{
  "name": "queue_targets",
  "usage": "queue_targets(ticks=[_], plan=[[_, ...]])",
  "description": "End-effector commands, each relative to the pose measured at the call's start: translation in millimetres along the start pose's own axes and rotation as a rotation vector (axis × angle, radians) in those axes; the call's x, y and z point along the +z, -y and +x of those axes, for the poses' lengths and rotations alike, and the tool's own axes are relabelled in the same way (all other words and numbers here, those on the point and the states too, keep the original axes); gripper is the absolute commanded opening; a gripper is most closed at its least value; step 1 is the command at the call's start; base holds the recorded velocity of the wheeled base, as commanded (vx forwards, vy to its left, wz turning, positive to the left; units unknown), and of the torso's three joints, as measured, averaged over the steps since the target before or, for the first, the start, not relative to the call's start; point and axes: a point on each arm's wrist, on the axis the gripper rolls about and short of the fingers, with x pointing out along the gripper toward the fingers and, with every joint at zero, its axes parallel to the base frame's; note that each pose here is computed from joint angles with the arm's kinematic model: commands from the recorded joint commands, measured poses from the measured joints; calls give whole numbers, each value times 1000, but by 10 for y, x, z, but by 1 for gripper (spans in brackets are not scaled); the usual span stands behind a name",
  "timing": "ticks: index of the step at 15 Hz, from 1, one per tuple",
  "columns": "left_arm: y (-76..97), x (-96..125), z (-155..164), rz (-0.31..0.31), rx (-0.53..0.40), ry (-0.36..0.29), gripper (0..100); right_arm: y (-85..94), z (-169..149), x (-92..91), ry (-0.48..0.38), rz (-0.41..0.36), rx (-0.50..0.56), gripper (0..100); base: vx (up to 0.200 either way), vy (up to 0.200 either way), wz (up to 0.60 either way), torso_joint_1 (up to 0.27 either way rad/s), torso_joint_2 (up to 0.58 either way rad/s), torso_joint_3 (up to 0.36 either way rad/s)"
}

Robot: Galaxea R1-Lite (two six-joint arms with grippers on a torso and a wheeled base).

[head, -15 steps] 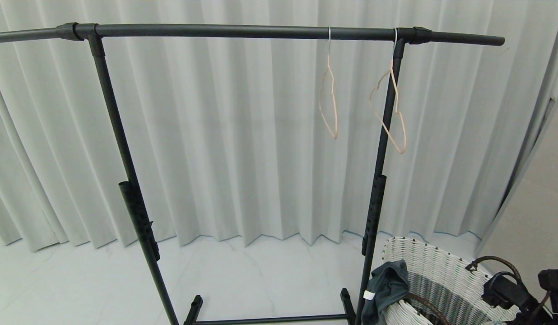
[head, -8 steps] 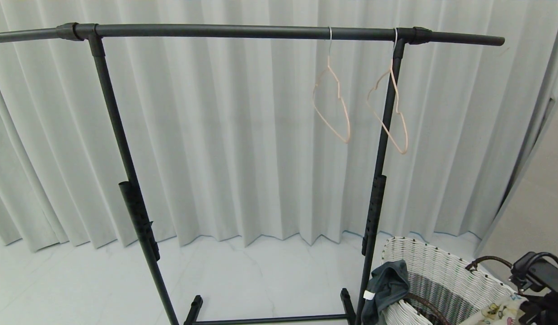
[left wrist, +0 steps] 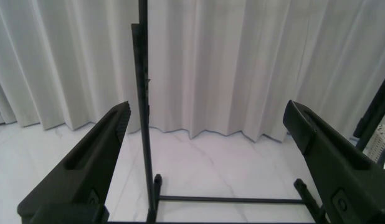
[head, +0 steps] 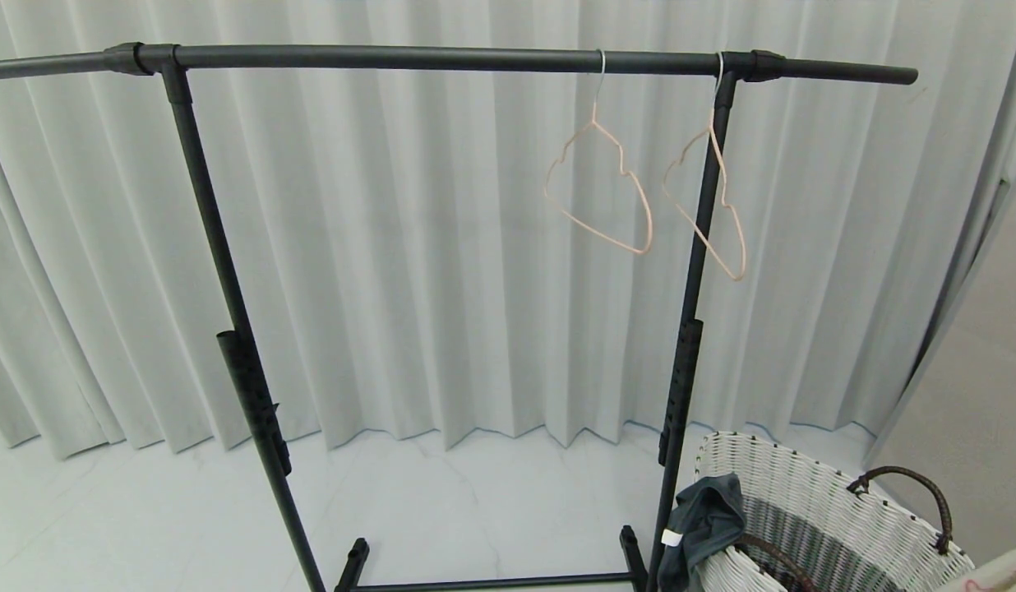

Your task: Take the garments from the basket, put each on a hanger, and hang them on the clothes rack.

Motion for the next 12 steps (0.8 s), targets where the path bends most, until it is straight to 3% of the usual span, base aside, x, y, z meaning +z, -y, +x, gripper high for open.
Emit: queue_targets(ticks=[1, 3, 8, 12], plan=[[0, 0, 0, -1, -1, 0, 100, -38, -342, -16, 143, -20, -68, 0, 0, 0, 0, 0, 0, 0], [0, -1, 0, -1, -1, -1, 100, -51, -377, -9, 196, -43, -29, 0, 0, 0, 0, 0, 0, 0], [0, 0, 0, -5, 1, 0, 100, -31, -358, 72, 279, -87, 19, 0, -200, 0, 0, 2, 4, 2], [-1, 0, 0, -22, 7, 0, 100, -6, -232, 178, 285, -109, 82, 0, -200, 0, 0, 1, 5, 2]])
